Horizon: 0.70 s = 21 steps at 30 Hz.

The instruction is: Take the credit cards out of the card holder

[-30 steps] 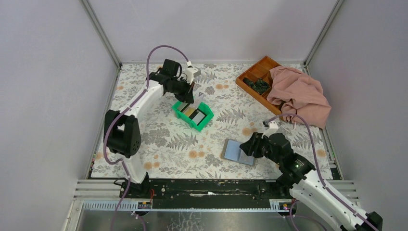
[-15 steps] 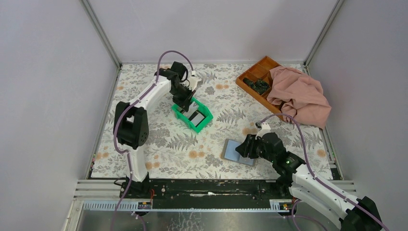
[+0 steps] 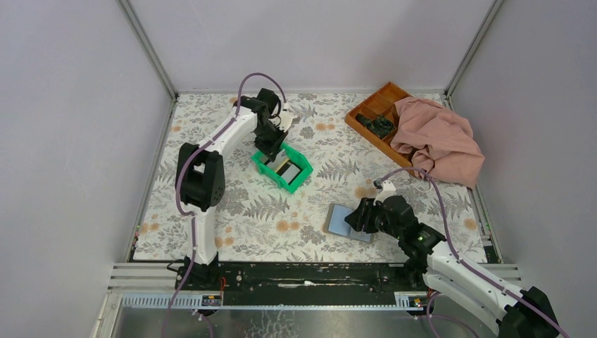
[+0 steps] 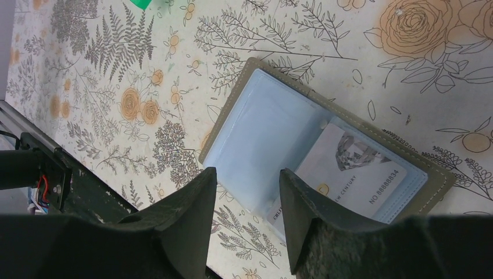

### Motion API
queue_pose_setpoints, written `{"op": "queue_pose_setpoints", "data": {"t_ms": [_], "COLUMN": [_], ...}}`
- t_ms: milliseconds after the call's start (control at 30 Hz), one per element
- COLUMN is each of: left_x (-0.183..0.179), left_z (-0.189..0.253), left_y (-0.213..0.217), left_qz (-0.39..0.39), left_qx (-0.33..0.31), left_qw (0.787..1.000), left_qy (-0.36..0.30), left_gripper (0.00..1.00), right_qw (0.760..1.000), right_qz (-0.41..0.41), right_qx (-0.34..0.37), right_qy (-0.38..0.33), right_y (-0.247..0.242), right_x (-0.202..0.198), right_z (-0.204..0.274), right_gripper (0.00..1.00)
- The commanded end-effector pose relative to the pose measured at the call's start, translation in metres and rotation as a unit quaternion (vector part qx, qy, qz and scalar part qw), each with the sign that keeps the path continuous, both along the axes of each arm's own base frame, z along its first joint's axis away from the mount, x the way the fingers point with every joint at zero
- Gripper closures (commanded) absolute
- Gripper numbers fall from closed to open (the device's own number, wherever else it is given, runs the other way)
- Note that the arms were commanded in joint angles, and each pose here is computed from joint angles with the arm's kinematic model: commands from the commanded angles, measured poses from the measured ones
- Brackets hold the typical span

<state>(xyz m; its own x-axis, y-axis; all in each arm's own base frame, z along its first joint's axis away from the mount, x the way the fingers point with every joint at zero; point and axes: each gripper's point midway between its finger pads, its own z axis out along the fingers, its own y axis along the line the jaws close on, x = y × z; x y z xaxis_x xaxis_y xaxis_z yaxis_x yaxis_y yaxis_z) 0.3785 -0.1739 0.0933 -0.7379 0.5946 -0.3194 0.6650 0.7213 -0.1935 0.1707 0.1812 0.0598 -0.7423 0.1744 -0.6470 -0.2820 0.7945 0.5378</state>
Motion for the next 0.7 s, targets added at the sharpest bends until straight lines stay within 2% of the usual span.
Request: {"op": "queue_pose_setpoints", "data": {"t_ms": [0,33,100,133,167,233,333,400,467,500,533,633,667], "left_x": [0.013,0.018,0.03,0.034,0.039,0.048,0.055,0.059,0.045,0.033,0.019,-0.029,-0.045], "left_z": [0.009,0.013,0.023,0.028,0.035,0.05,0.081,0.111,0.125,0.124,0.121,0.105,0.102], "left_y": [0.004,0.004,0.004,0.002,0.001,-0.004,-0.018,-0.034,-0.051,-0.061,-0.076,-0.121,-0.135], "left_qz": [0.014,0.021,0.03,0.033,0.039,0.054,0.081,0.106,0.139,0.143,0.139,0.106,0.098], "left_qx": [0.023,0.024,0.021,0.016,0.012,-0.003,-0.042,-0.099,-0.156,-0.175,-0.192,-0.23,-0.247], "left_qw": [0.999,0.999,0.996,0.995,0.994,0.989,0.975,0.954,0.938,0.935,0.932,0.924,0.92], "left_qy": [-0.025,-0.04,-0.076,-0.089,-0.106,-0.139,-0.202,-0.262,-0.277,-0.273,-0.276,-0.287,-0.287], "left_gripper": [0.77,0.65,0.36,0.27,0.19,0.16,0.16,0.17,0.18,0.22,0.29,0.59,0.72], "right_qw": [0.999,0.999,0.999,0.999,1.0,0.999,0.999,0.997,0.993,0.991,0.989,0.984,0.983], "right_qz": [0.004,0.004,0.003,0.002,-0.002,-0.01,-0.03,-0.054,-0.098,-0.118,-0.132,-0.162,-0.167], "right_qx": [0.007,0.008,0.009,0.009,0.006,-0.002,-0.013,-0.024,-0.039,-0.047,-0.054,-0.06,-0.061], "right_qy": [-0.032,-0.031,-0.03,-0.031,-0.031,-0.032,-0.041,-0.048,-0.05,-0.05,-0.049,-0.048,-0.043], "right_y": [0.003,0.003,0.003,0.003,0.002,-0.002,-0.009,-0.016,-0.029,-0.035,-0.04,-0.049,-0.051], "right_x": [0.007,0.006,0.006,0.007,0.007,0.009,0.015,0.021,0.029,0.032,0.033,0.036,0.035], "right_z": [0.01,0.011,0.01,0.009,0.008,0.006,0.008,0.01,0.012,0.013,0.013,0.016,0.014], "right_gripper": [0.49,0.49,0.49,0.48,0.48,0.48,0.48,0.48,0.49,0.54,0.58,0.82,0.9]}}
